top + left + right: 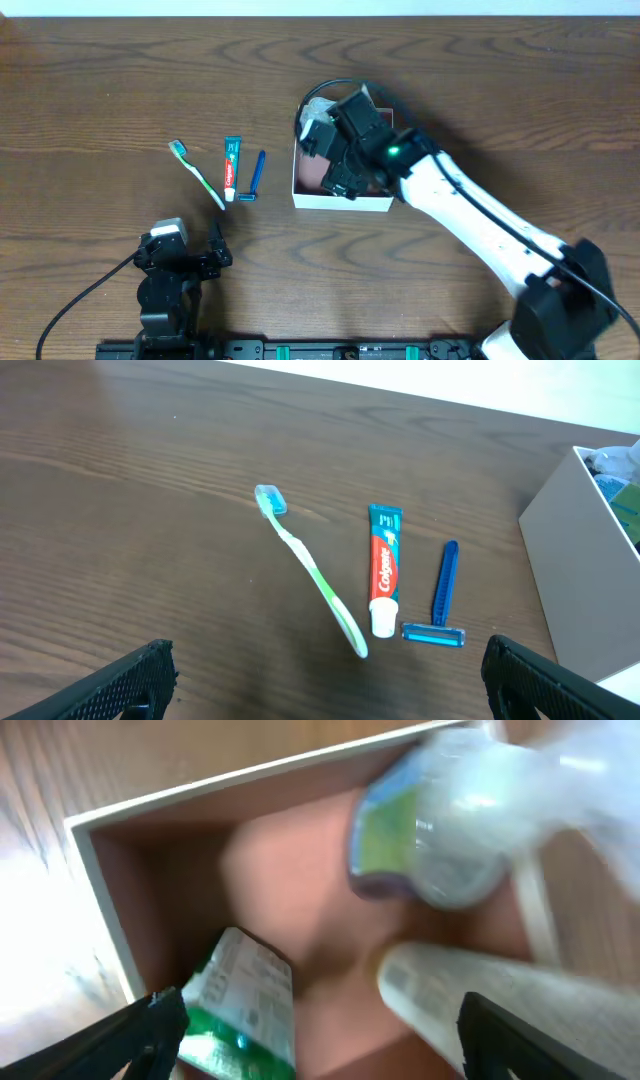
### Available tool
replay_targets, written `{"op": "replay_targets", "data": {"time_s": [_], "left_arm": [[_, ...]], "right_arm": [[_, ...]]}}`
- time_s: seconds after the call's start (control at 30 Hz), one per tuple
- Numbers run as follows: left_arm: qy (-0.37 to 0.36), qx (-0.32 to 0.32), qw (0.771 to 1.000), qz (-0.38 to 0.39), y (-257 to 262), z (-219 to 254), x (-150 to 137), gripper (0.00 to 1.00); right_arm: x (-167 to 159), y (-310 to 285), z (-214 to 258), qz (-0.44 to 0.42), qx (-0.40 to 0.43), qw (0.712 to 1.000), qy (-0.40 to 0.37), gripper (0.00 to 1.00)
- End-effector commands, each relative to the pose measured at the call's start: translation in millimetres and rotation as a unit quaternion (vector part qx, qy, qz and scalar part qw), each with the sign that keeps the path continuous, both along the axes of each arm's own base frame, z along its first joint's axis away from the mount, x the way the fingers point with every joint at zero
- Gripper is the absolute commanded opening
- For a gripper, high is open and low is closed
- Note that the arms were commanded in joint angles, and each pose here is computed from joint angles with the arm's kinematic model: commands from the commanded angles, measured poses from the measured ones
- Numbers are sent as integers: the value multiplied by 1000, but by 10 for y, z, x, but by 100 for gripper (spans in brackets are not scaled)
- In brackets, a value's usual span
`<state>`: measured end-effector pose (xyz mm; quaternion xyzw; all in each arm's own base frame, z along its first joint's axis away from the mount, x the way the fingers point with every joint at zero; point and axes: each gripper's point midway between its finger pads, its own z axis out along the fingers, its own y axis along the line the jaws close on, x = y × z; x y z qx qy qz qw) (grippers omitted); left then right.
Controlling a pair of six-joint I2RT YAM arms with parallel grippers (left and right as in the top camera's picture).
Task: Pack container
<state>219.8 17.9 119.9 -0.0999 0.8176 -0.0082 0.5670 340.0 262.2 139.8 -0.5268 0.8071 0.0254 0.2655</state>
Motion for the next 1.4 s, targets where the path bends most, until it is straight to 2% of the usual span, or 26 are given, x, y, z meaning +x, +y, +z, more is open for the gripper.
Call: {"op": "replay_targets", "data": {"time_s": [0.0,0.07,0.17,0.27,0.33,0.5,0.63,0.73,0.87,1.17,1.37], "left_arm": [[10,9,1000,7,38,-87,-8,98],[10,9,1000,7,38,-87,-8,98],[10,9,1000,7,38,-87,-8,98],[10,9,1000,7,38,-87,-8,98],[10,9,1000,7,38,-87,-8,98],[10,9,1000,7,38,-87,-8,98],[10,9,1000,7,38,-87,-8,98],[10,9,1000,7,38,-87,-8,98],[8,9,1000,7,36,-78,-4,98],[8,7,1000,1,14,-82,-3,98],[-3,-23,1000,-1,-29,181,-29,98]], "right_arm": [[-16,-68,552,-55,71,996,-22,86],[-51,-168,759,-72,83,993,-39,86],[22,-484,1042,-165,104,978,-70,91],[131,-973,1235,-299,137,941,-83,99],[190,-1335,1265,-390,169,903,-67,99],[262,-2178,1090,-580,235,780,3,99],[248,-2617,930,-662,266,699,49,99],[216,-2830,835,-698,272,660,67,99],[155,-2928,764,-713,261,646,77,99],[140,-2924,753,-714,258,646,80,99],[140,-2924,753,-714,258,646,80,99]]}}
